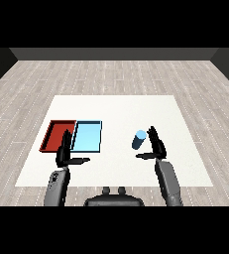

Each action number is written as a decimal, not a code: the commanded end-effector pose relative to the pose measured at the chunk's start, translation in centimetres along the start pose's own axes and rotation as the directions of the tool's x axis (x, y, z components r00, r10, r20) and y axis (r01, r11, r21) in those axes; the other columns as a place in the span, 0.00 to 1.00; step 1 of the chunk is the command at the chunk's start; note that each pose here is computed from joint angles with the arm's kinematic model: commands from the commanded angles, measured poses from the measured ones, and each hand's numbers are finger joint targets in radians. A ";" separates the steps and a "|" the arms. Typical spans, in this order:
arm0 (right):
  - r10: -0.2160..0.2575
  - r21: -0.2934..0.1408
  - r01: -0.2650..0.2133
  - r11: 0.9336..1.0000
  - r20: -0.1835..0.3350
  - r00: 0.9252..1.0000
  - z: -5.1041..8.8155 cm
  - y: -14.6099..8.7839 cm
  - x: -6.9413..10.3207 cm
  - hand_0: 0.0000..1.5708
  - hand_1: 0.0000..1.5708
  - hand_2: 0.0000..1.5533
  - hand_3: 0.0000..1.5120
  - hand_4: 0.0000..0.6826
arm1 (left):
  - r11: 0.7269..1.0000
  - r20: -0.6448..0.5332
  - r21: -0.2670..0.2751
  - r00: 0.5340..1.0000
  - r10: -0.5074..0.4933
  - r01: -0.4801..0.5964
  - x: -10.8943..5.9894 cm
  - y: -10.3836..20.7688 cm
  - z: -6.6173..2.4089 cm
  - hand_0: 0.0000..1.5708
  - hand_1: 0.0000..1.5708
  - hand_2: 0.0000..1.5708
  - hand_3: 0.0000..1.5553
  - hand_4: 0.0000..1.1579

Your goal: Pick the blue can and put it in the blue box

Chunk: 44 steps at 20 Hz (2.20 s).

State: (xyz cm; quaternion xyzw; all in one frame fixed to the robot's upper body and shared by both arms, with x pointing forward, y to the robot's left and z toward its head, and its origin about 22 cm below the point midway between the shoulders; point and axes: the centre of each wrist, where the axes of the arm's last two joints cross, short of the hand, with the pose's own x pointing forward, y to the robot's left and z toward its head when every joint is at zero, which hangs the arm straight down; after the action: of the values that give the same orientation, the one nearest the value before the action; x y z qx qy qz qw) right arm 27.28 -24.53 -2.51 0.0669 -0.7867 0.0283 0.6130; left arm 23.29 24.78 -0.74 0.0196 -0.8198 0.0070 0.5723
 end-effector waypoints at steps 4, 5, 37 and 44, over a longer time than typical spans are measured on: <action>-0.049 -0.015 0.049 0.999 -0.028 0.998 -1.5 -0.3 -0.4 0.00 0.00 0.00 0.00 0.00 | 1.000 0.026 0.016 1.000 -0.016 0.016 1.8 -0.4 -0.67 0.00 0.00 0.00 0.00 0.00; -0.026 -0.015 0.025 1.000 -0.036 0.999 -0.6 -1.0 0.3 0.00 0.00 0.00 0.00 0.00 | 1.000 0.016 -0.002 1.000 -0.017 0.017 -0.2 1.0 -0.22 0.00 0.00 0.00 0.00 0.00; -0.135 -0.145 0.109 0.983 -0.180 0.974 -5.5 0.7 -5.5 0.00 0.00 0.00 0.00 0.00 | 0.999 0.019 0.013 0.999 -0.037 0.037 1.5 -0.2 2.59 0.00 0.00 0.00 0.00 0.00; -0.167 -0.118 0.147 0.982 -0.185 0.969 -5.5 1.9 -6.6 0.00 0.00 0.00 0.00 0.00 | 1.000 0.007 0.013 1.000 -0.012 0.012 -0.5 -1.1 0.06 0.00 0.00 0.00 0.00 0.00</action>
State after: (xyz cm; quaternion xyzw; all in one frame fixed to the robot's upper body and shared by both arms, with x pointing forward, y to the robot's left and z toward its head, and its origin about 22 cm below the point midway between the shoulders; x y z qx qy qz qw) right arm 33.26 -22.62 -7.57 0.0842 -0.7149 -0.0519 0.6922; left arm 23.50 25.33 -0.26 0.0382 -0.8242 0.0060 0.5650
